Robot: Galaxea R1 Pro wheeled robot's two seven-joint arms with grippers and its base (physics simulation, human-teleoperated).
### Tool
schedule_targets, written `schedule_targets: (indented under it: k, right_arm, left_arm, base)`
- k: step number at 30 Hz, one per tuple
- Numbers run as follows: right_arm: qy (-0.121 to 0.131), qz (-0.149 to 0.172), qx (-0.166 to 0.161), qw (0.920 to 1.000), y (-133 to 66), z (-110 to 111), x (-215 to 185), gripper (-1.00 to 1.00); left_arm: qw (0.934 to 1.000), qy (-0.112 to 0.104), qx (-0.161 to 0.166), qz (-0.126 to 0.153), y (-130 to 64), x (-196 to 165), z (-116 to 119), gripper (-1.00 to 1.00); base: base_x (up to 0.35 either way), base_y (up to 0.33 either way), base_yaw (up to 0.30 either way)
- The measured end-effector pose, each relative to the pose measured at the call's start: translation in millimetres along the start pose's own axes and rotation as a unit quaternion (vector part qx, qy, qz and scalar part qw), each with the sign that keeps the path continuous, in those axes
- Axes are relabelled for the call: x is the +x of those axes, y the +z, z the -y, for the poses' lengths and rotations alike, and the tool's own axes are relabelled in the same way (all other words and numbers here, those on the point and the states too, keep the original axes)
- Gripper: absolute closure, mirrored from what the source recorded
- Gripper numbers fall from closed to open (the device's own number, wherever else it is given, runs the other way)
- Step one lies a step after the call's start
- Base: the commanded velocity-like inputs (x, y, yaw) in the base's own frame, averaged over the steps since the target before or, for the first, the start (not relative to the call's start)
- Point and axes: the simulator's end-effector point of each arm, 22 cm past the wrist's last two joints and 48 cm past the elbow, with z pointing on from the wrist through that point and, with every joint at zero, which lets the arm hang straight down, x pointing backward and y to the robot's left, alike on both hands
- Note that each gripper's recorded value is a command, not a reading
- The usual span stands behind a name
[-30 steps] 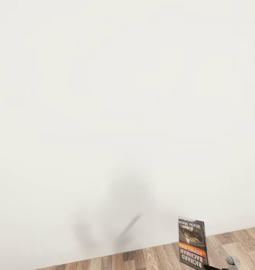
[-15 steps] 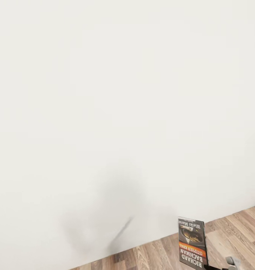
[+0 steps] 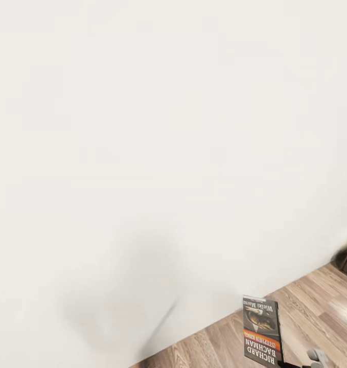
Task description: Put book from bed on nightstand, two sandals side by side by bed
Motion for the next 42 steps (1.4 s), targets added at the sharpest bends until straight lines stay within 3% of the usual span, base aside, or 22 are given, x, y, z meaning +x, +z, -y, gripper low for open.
schedule_targets:
  k: [27, 42]
  right_arm:
    - [0.0, -0.002, 0.0, 1.0, 0.1, 0.0, 1.0, 1.0]
    - [0.0, -0.002, 0.0, 1.0, 0.1, 0.0, 0.9, 1.0]
  left_arm:
    - [1.0, 0.0, 0.0, 0.0, 0.0, 0.0, 0.0, -1.0]
    - [1.0, -0.001, 0.0, 0.0, 0.0, -0.1, -0.1, -1.0]
  base:
    - [0.002, 0.0, -0.25]
    - [0.137, 0.0, -0.243]
